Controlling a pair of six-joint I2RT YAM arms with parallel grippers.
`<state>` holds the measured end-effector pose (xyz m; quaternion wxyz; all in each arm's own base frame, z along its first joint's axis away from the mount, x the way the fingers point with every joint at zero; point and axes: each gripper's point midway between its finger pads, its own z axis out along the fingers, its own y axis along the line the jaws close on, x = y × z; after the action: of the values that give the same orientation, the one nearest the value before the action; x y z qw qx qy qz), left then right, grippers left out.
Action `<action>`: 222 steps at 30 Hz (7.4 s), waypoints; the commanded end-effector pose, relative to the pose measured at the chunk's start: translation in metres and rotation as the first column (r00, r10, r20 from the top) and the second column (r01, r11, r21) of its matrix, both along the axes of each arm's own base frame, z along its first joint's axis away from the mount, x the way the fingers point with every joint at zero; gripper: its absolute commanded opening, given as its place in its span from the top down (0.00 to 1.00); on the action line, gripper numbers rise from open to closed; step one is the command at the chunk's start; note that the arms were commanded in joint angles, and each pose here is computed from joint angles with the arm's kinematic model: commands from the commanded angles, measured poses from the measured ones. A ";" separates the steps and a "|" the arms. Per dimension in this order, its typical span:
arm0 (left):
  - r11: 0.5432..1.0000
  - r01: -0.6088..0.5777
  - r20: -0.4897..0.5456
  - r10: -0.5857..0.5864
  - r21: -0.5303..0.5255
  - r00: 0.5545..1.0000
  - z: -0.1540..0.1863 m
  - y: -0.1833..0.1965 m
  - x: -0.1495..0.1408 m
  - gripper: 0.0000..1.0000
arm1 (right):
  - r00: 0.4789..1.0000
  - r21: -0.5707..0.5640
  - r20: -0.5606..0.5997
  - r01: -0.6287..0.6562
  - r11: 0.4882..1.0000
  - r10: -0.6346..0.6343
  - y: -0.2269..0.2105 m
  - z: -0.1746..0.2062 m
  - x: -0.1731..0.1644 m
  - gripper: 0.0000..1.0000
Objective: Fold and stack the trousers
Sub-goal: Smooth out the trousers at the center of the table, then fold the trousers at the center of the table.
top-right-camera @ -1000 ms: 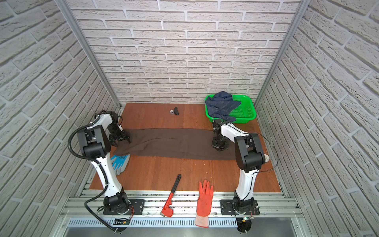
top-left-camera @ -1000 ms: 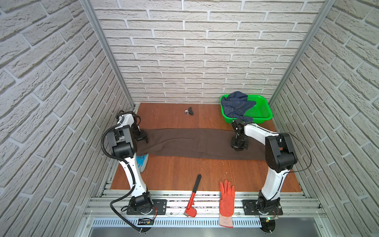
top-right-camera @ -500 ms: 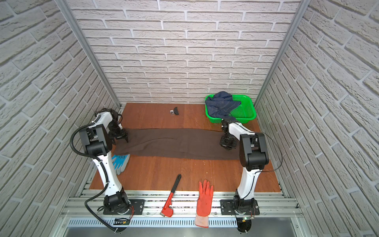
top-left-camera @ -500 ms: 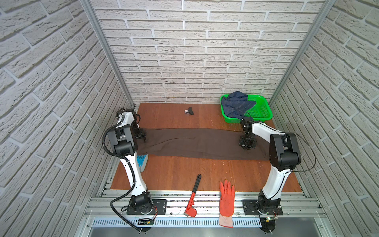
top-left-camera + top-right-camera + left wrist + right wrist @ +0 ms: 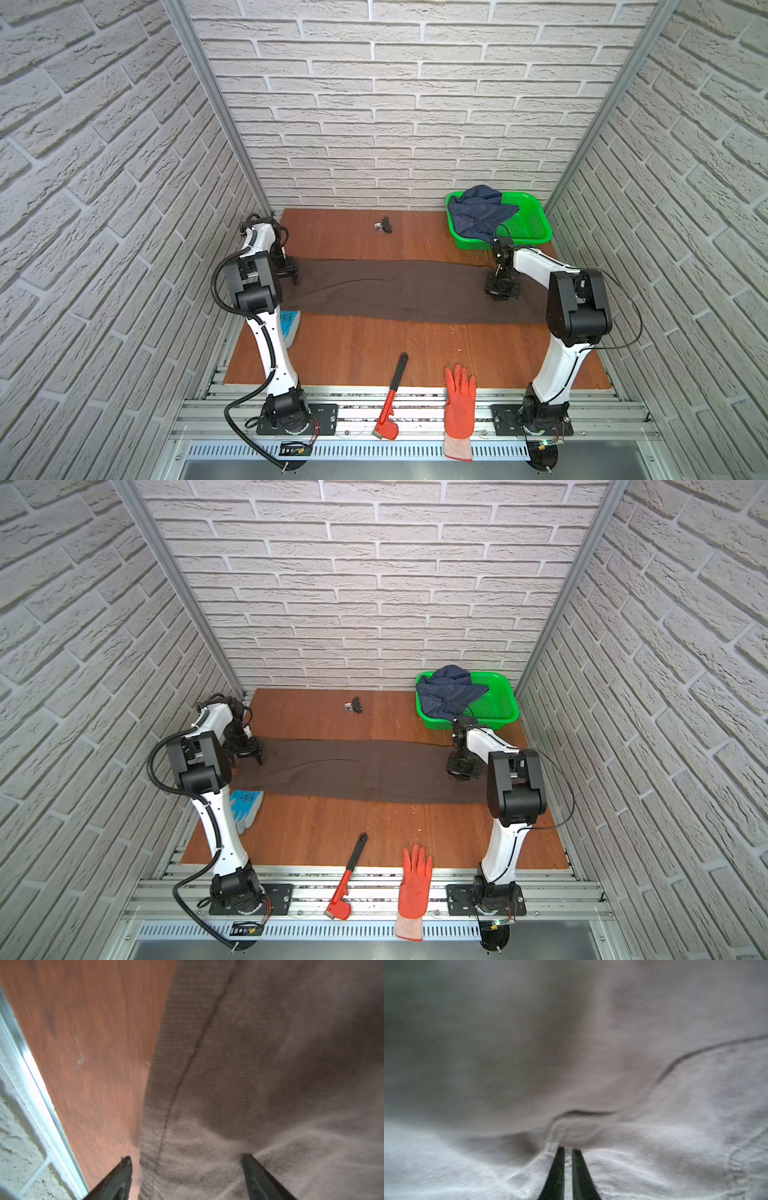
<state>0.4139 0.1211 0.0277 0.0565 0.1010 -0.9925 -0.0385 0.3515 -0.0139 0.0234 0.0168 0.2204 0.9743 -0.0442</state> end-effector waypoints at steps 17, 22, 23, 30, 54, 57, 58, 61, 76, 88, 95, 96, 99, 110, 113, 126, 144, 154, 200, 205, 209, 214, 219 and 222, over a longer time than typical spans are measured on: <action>0.994 0.037 0.150 -0.022 -0.101 0.988 0.015 -0.024 0.042 0.17 | 0.991 -0.039 0.106 0.088 0.995 -0.083 -0.077 -0.004 0.015 0.90; 0.987 0.019 0.246 0.021 -0.158 0.969 0.048 -0.025 0.038 0.14 | 0.976 0.029 0.218 -0.034 0.999 0.027 -0.033 0.028 0.033 0.87; 0.986 0.009 0.243 0.032 -0.165 0.969 0.049 -0.024 0.034 0.14 | 0.973 0.027 0.226 -0.052 0.998 0.045 -0.026 0.032 0.034 0.87; 0.986 0.003 0.156 0.024 -0.165 0.987 0.012 -0.025 0.020 0.13 | 0.970 0.057 0.237 -0.073 0.996 0.057 -0.010 0.037 0.035 0.86; 0.998 -0.012 0.125 0.019 -0.059 0.992 0.010 -0.021 0.000 1.00 | 0.950 0.088 0.307 -0.082 0.993 0.051 -0.003 0.060 0.036 0.86; 0.997 -0.062 0.197 0.051 0.048 0.979 0.038 0.013 0.012 1.00 | 0.948 0.096 0.315 -0.087 0.992 0.053 -0.002 0.060 0.037 0.86; 0.993 -0.080 0.227 0.059 0.084 0.972 0.049 0.024 0.016 1.00 | 0.948 0.100 0.315 -0.089 0.991 0.053 -0.001 0.060 0.037 0.86; 0.976 -0.130 0.305 0.071 0.176 0.950 0.079 0.053 0.024 1.00 | 0.948 0.111 0.315 -0.087 0.990 0.048 0.001 0.059 0.037 0.86; 0.972 -0.149 0.364 0.075 0.180 0.928 0.117 0.070 0.032 1.00 | 0.971 0.131 0.238 -0.074 0.989 0.041 0.006 0.025 0.035 0.87; 0.997 0.040 0.398 -0.014 -0.058 0.917 0.152 -0.092 0.028 1.00 | 0.967 0.158 0.225 -0.158 0.975 0.121 0.049 0.017 0.032 0.89; 0.983 0.144 0.458 -0.076 -0.114 0.886 0.148 -0.216 0.030 1.00 | 0.961 0.169 0.245 -0.173 0.970 0.129 0.057 0.024 0.032 0.89; 0.980 0.155 0.460 -0.083 -0.121 0.884 0.142 -0.232 0.030 1.00 | 0.960 0.168 0.248 -0.175 0.970 0.130 0.057 0.025 0.032 0.89; 0.976 0.171 0.463 -0.089 -0.138 0.882 0.117 -0.279 0.034 1.00 | 0.957 0.170 0.256 -0.180 0.969 0.132 0.058 0.030 0.031 0.89; 0.956 0.271 0.396 -0.206 -0.114 0.895 0.043 -0.372 0.030 1.00 | 0.950 0.162 0.279 -0.193 0.968 0.143 0.057 0.045 0.025 0.89; 0.956 0.263 0.383 -0.197 -0.129 0.903 0.039 -0.378 0.024 1.00 | 0.949 0.162 0.280 -0.194 0.968 0.143 0.057 0.047 0.024 0.89; 0.949 0.291 0.405 -0.222 -0.118 0.887 0.080 -0.405 0.005 1.00 | 0.944 0.149 0.298 -0.196 0.969 0.145 0.055 0.059 0.025 0.89; 0.882 0.364 0.425 -0.219 -0.299 0.879 0.100 -0.462 -0.012 0.44 | 0.939 0.154 0.315 -0.195 0.969 0.139 0.057 0.068 0.025 0.89; 0.918 0.332 0.568 -0.160 -0.214 0.807 0.179 -0.341 0.003 0.18 | 0.925 0.145 0.341 -0.229 0.963 0.169 0.073 0.082 0.028 0.88; 0.937 0.065 0.263 0.029 -0.343 0.964 0.058 -0.136 -0.023 1.00 | 0.941 0.091 0.324 -0.134 0.987 0.098 0.025 0.082 0.021 0.76; 0.987 0.013 0.281 0.033 -0.159 0.959 0.084 -0.078 -0.028 1.00 | 0.946 0.083 0.310 -0.125 0.989 0.093 0.020 0.075 0.020 0.73; 0.993 -0.027 0.304 0.061 -0.113 0.951 0.100 -0.052 -0.028 1.00 | 0.946 0.119 0.310 -0.137 0.983 0.095 0.026 0.064 0.024 0.71; 0.986 0.026 0.347 0.032 -0.162 0.937 0.120 -0.074 -0.020 1.00 | 0.947 0.261 0.306 -0.186 0.947 0.101 0.056 0.042 0.032 0.66; 0.976 0.107 0.387 -0.026 -0.190 0.922 0.142 -0.109 -0.018 1.00 | 0.946 0.371 0.309 -0.217 0.903 0.100 0.080 0.026 0.036 0.61; 0.971 0.143 0.406 -0.055 -0.190 0.912 0.154 -0.126 -0.019 1.00 | 0.952 0.385 0.286 -0.217 0.897 0.107 0.086 0.015 0.036 0.59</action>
<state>0.3992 0.0123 0.1499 -0.1112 0.0696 -0.9887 0.0722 0.3802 0.0569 0.0375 0.0920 0.1499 0.9714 0.1595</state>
